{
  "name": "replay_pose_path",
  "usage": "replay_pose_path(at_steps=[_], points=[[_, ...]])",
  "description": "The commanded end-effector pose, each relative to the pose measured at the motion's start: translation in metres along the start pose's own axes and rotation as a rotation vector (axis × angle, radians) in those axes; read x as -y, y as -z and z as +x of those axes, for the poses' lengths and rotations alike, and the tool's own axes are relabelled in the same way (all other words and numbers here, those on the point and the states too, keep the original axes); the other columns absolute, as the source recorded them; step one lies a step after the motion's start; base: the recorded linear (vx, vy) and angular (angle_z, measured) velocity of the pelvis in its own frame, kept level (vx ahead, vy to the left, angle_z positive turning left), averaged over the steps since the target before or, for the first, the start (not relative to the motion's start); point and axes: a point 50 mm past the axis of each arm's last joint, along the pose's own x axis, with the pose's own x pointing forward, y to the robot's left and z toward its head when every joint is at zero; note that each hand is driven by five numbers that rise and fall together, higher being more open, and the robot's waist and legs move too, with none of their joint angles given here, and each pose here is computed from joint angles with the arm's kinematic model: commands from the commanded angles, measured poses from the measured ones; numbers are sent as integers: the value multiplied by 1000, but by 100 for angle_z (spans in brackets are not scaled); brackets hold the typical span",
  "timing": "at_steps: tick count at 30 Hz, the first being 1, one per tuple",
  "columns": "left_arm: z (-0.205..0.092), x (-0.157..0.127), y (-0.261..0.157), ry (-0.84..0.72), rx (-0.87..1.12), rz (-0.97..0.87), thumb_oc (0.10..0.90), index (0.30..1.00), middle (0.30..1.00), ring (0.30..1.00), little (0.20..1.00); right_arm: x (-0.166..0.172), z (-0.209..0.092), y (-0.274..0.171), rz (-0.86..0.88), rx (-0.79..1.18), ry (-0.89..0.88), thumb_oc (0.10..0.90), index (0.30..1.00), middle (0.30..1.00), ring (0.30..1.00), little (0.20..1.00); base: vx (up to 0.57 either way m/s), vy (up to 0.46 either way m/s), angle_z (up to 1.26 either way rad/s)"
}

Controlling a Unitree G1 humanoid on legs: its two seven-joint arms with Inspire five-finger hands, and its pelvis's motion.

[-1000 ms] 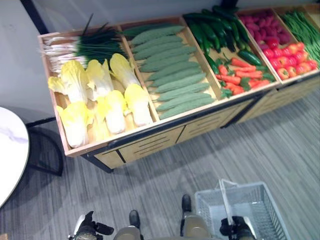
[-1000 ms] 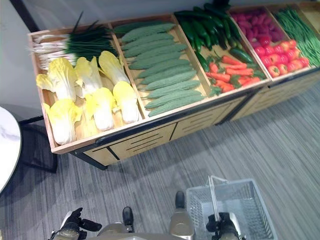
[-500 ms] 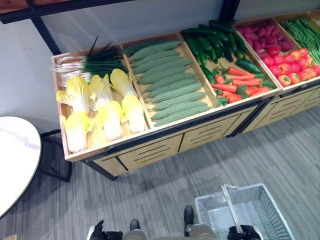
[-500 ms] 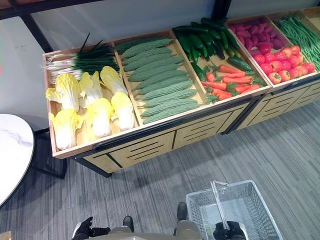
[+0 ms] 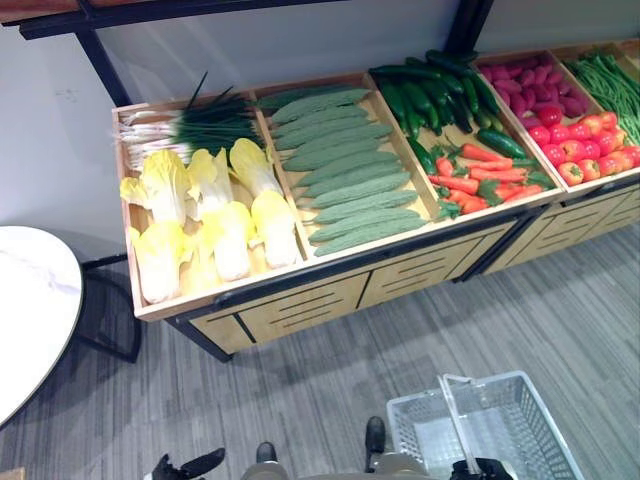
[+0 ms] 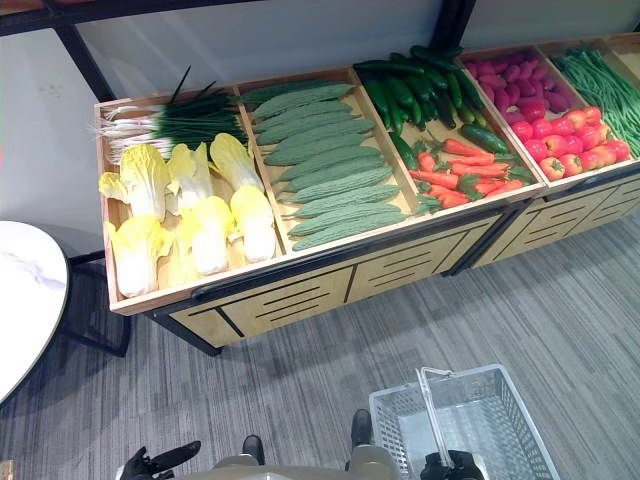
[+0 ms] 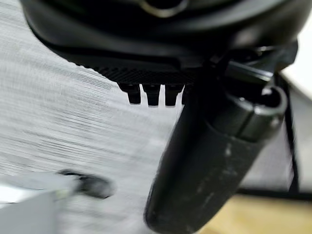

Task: Get the vegetables into the basket

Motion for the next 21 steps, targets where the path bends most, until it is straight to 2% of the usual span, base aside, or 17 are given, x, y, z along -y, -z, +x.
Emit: replay_pose_path(at_steps=[1, 2, 3, 4, 6, 7, 9, 10, 11, 12, 13, 14, 15, 18, 19, 21], points=[[20, -92, -50, -307, 47, 37, 900, 1000, 1000, 1000, 1000, 8, 3, -23, 6, 116, 23, 400, 300, 300, 300, 300, 88, 33, -1], [19, -71, -69, -386, 141, -121, 900, 1000, 1000, 1000, 1000, -1, 3, -25, -33, 122, 15, 400, 300, 300, 300, 300, 65, 20, -1], [19, -70, -69, -386, 142, -122, 900, 1000, 1000, 1000, 1000, -1, 3, -25, -32, 123, 16, 400, 300, 300, 300, 300, 97, 9, -10], [19, -76, -78, -472, 128, -108, 900, 1000, 1000, 1000, 1000, -18, 0, -31, -87, 167, -28, 400, 300, 300, 300, 300, 84, 0, -22], [19, -87, -78, -527, 97, -106, 900, 1000, 1000, 1000, 1000, -21, -1, -31, -102, 176, -41, 400, 300, 300, 300, 300, 86, -3, -40], [17, -101, -86, -616, 106, -136, 900, 1000, 1000, 1000, 1000, -23, -2, -31, -124, 190, -50, 400, 300, 300, 300, 300, 67, -7, -52], [16, -111, -100, -671, 151, -172, 900, 1000, 1000, 1000, 1000, -25, -2, -32, -139, 201, -52, 400, 300, 300, 300, 300, 69, 0, -41], [7, -95, -173, -680, 451, -298, 900, 1000, 1000, 1000, 1000, -24, -4, -29, -158, 206, -36, 400, 300, 300, 300, 300, 39, 19, -18], [0, -100, -215, -651, 553, -253, 900, 1000, 1000, 1000, 1000, -20, -4, -25, -166, 200, -28, 400, 300, 300, 300, 300, 12, 16, -5], [0, -100, -216, -650, 555, -254, 900, 1000, 1000, 1000, 1000, -21, -4, -26, -164, 201, -29, 400, 300, 300, 300, 300, -10, 15, 12], [-8, -106, -241, -649, 610, -285, 900, 1000, 1000, 1000, 1000, -15, -2, -28, -152, 200, -12, 400, 300, 300, 300, 300, -18, 12, 15], [-39, -81, -304, -492, 844, -342, 900, 1000, 1000, 1000, 1000, -6, 0, -40, -107, 227, 18, 400, 300, 300, 300, 300, -5, 23, 14], [-32, -87, -276, -544, 864, -305, 900, 1000, 1000, 1000, 1000, -2, 1, -32, -134, 195, 37, 400, 300, 300, 300, 300, -5, 16, 13], [-43, -75, -290, -514, 939, -307, 900, 1000, 1000, 1000, 1000, 5, 2, -32, -116, 194, 44, 400, 300, 300, 300, 300, -8, 2, -14], [-70, -42, -300, -385, 1127, -322, 900, 1000, 1000, 1000, 1000, 2, 0, -27, -120, 183, 33, 400, 300, 300, 300, 300, -1, -5, -16], [-80, -13, -280, -289, 1177, -292, 900, 1000, 1000, 1000, 1000, 3, 1, -24, -106, 158, 36, 400, 300, 300, 300, 300, 0, -17, 12]])
